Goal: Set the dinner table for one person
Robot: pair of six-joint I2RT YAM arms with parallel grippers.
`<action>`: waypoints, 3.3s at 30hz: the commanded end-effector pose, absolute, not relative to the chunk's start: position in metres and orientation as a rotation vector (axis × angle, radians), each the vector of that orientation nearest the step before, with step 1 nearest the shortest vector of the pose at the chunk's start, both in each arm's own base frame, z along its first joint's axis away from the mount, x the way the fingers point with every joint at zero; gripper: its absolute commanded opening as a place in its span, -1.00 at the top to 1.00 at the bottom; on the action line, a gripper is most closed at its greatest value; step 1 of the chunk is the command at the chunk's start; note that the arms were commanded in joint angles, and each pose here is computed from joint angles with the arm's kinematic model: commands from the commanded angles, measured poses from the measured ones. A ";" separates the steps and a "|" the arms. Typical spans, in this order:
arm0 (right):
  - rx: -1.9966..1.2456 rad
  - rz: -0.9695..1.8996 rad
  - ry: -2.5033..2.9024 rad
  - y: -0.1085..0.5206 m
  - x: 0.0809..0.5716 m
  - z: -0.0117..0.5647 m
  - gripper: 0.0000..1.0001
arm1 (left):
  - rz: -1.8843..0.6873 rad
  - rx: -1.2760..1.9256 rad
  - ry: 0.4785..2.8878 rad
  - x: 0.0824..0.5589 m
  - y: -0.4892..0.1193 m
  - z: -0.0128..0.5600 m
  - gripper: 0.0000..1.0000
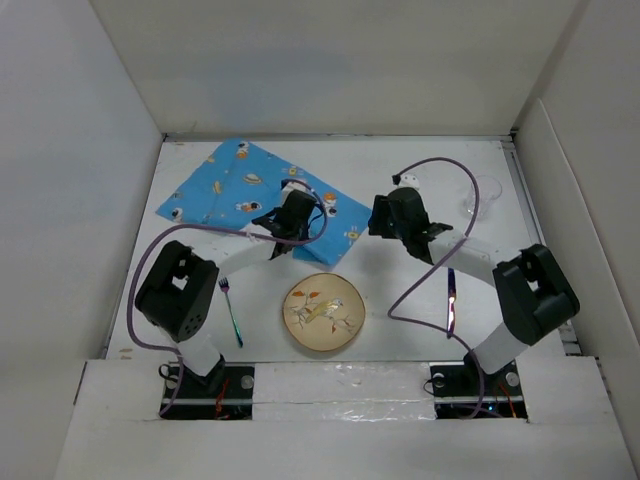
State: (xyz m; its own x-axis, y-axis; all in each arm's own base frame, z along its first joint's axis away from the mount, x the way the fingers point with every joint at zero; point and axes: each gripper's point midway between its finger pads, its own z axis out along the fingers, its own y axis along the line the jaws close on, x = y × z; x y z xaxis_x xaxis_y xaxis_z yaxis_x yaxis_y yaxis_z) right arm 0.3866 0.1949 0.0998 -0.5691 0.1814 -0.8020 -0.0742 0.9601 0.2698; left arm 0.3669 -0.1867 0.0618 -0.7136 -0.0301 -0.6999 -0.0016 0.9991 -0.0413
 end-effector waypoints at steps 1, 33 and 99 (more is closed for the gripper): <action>0.077 0.334 2.166 0.206 0.403 0.109 -0.19 | -0.178 0.092 2.347 0.340 -0.233 0.073 1.00; 0.129 0.166 2.525 0.123 0.432 0.043 -0.28 | -0.424 -0.347 2.145 0.567 -0.192 0.142 -0.54; 0.073 0.332 2.566 0.124 0.449 0.050 -0.23 | 0.009 -0.481 2.297 0.570 -0.007 0.100 1.00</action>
